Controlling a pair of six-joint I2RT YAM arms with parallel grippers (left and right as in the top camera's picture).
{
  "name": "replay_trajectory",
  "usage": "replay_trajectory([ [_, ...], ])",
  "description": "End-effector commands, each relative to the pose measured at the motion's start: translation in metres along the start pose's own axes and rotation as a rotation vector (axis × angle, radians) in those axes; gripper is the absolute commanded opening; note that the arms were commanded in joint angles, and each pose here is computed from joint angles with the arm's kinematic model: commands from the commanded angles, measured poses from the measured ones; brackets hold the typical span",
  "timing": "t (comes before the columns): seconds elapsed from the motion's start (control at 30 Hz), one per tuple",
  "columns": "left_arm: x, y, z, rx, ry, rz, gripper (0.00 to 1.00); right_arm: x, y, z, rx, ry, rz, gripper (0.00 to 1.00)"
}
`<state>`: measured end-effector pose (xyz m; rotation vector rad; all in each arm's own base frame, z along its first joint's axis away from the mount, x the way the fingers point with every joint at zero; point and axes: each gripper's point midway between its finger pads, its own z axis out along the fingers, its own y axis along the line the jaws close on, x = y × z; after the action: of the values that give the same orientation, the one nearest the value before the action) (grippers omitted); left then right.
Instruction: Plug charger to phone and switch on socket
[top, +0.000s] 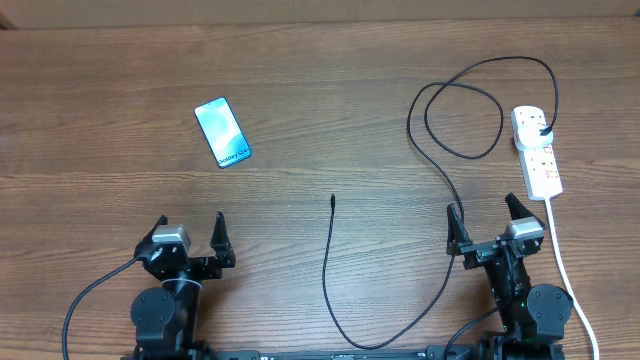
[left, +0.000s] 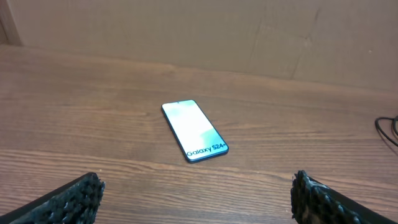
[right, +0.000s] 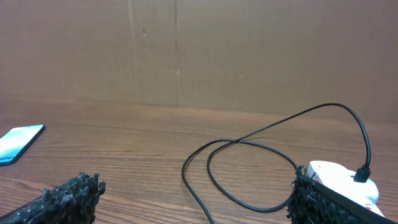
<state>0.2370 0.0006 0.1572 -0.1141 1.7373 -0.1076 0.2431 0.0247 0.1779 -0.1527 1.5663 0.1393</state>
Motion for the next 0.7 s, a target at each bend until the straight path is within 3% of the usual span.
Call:
replay_trajectory([
  [0.0, -0.031, -0.008, -0.01, 0.026, -0.054, 0.036, 1.0, 0.003, 0.001, 0.0, -0.002, 0.0, 0.0, 1.0],
  [0.27, -0.046, -0.01, -0.005, 0.018, 0.013, 0.033, 1.0, 0.003, 0.001, 0.0, -0.002, 0.0, 0.0, 1.0],
  [0.67, -0.068, -0.013, 0.025, -0.005, 0.276, 0.021, 0.99, 0.003, 0.001, 0.0, -0.002, 0.0, 0.0, 1.0],
])
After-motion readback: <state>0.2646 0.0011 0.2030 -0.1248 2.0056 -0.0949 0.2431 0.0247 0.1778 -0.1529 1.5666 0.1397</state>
